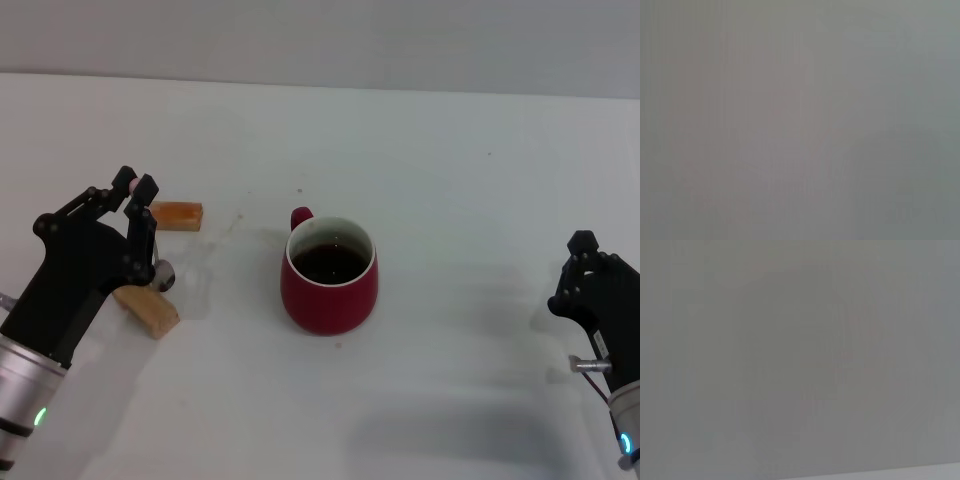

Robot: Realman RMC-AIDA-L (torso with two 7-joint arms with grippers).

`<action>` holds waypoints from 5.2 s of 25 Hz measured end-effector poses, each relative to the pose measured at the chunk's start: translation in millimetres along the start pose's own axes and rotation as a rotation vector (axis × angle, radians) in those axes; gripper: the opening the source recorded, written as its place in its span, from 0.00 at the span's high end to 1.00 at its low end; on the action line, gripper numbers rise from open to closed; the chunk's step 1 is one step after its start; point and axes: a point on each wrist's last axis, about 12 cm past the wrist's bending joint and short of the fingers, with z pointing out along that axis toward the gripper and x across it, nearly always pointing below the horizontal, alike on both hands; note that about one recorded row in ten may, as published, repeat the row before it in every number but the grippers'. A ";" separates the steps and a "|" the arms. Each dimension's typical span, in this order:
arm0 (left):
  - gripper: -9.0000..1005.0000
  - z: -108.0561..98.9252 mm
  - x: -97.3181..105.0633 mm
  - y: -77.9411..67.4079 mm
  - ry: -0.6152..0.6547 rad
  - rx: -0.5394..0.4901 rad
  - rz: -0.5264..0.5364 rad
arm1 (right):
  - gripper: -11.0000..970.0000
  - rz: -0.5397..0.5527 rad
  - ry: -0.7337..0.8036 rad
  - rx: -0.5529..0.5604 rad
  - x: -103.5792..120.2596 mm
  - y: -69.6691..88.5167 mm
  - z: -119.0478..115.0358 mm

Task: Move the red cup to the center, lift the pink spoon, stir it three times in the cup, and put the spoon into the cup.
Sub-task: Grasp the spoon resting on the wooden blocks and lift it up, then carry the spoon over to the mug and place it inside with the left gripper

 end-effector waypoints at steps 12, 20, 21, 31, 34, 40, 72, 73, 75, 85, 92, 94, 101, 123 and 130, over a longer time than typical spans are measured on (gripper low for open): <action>0.85 21.7 -8.4 -4.1 -0.069 0.075 -0.001 | 0.99 -0.010 0.002 0.018 0.6 -4.7 1.4; 0.85 31.0 -17.0 -9.7 -0.140 0.130 -0.026 | 0.99 -0.050 -0.011 0.143 0.8 -35.1 -2.4; 0.85 31.8 -17.6 -9.8 -0.145 0.133 -0.026 | 0.99 -0.055 -0.010 0.149 1.1 -37.2 -2.8; 0.85 45.7 -27.3 -18.3 -0.220 0.187 -0.059 | 0.99 -0.080 -0.004 0.208 3.5 -51.6 -9.5; 0.85 48.6 -28.6 -22.9 -0.233 0.204 -0.083 | 0.99 -0.084 -0.005 0.237 3.6 -57.5 -12.9; 0.85 51.1 -29.0 -32.2 -0.238 0.248 -0.105 | 0.99 -0.091 0.002 0.251 4.7 -61.5 -15.2; 0.85 72.3 -11.5 -54.4 -0.069 0.341 -0.087 | 0.99 -0.080 0.014 0.242 7.7 -56.7 -21.4; 0.85 73.4 -10.3 -54.6 -0.058 0.341 -0.083 | 0.99 -0.080 0.015 0.242 7.8 -56.7 -21.8; 0.85 76.2 -7.9 -54.8 -0.036 0.340 -0.072 | 0.99 -0.077 0.016 0.242 8.0 -56.1 -22.4; 0.85 89.9 -1.1 -58.1 0.029 0.354 0.008 | 0.99 -0.072 0.019 0.233 8.7 -53.6 -24.7; 0.85 99.3 -2.8 -66.9 0.037 0.381 0.001 | 0.99 -0.072 0.021 0.222 9.2 -51.6 -25.2; 0.85 101.3 -3.3 -70.2 0.040 0.389 -0.004 | 0.99 -0.072 0.022 0.220 9.3 -51.3 -25.3; 0.85 95.6 -3.5 -86.2 0.045 0.451 -0.028 | 0.99 -0.072 0.022 0.219 9.4 -51.2 -25.3; 0.85 58.8 4.1 -71.1 0.067 0.303 0.015 | 0.99 -0.075 0.021 0.206 7.9 -50.5 -17.9; 0.85 72.9 3.6 -65.3 0.068 0.298 0.039 | 0.99 -0.075 0.021 0.207 7.9 -50.6 -17.7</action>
